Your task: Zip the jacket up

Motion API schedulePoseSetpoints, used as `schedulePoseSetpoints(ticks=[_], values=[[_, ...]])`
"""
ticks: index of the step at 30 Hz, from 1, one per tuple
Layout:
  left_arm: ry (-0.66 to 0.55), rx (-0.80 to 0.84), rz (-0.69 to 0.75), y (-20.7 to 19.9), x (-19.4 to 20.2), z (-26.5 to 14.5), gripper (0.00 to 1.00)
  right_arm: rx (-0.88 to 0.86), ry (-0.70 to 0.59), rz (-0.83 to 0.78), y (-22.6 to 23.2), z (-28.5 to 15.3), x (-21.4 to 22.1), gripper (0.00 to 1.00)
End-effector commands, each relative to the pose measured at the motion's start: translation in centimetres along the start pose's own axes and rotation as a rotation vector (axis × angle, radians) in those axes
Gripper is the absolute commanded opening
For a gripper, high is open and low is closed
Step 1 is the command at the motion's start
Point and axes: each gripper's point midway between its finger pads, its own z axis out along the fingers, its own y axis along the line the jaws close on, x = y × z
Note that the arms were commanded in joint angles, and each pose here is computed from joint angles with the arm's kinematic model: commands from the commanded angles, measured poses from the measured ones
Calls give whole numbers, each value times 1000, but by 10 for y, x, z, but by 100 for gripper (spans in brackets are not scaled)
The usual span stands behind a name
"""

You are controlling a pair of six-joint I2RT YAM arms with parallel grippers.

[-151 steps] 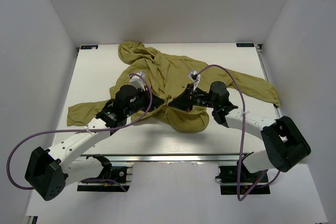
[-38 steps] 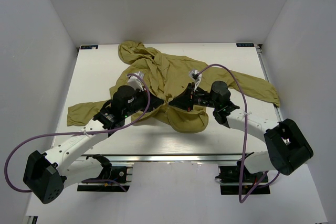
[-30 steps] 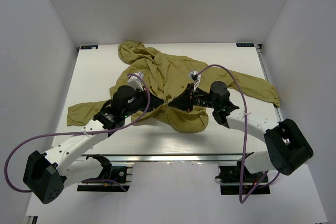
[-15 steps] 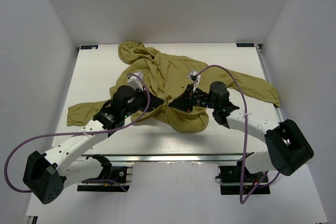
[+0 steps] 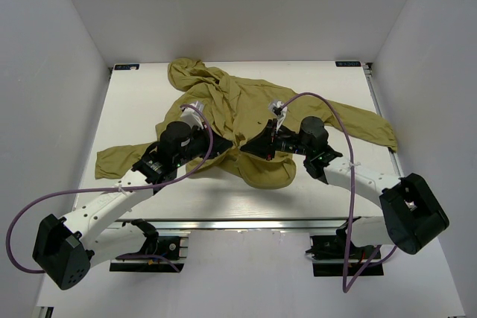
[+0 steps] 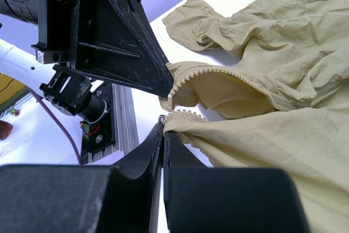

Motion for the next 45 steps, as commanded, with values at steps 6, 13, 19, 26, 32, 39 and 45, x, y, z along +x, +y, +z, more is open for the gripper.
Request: schedulePoseSetpoints(ticks=[6,13,19,26,32,39,45], values=[[-39,53,19,-14,-12,-6,0,-40,-34,-47,9,4,-15,0],[-39,63,31,-16,-13,-5,0,-41,-48,-49,9,5,-18,0],[-41,74,40,-18,-14,-6,0,-61,-58,-48,10,9,-22,0],[-37,79,47,-19,-13,-6,0,-73,-74,-53,11,11,-27,0],[-38,64,45,-16,-13,-8,0,-65,-76,-62,11,9,-29,0],[-42,42,36,-13,-14,-10,0,-57,-66,-60,10,7,-24,0],[-46,31,36,-11,-14,-11,0,-61,-66,-66,12,7,-25,0]])
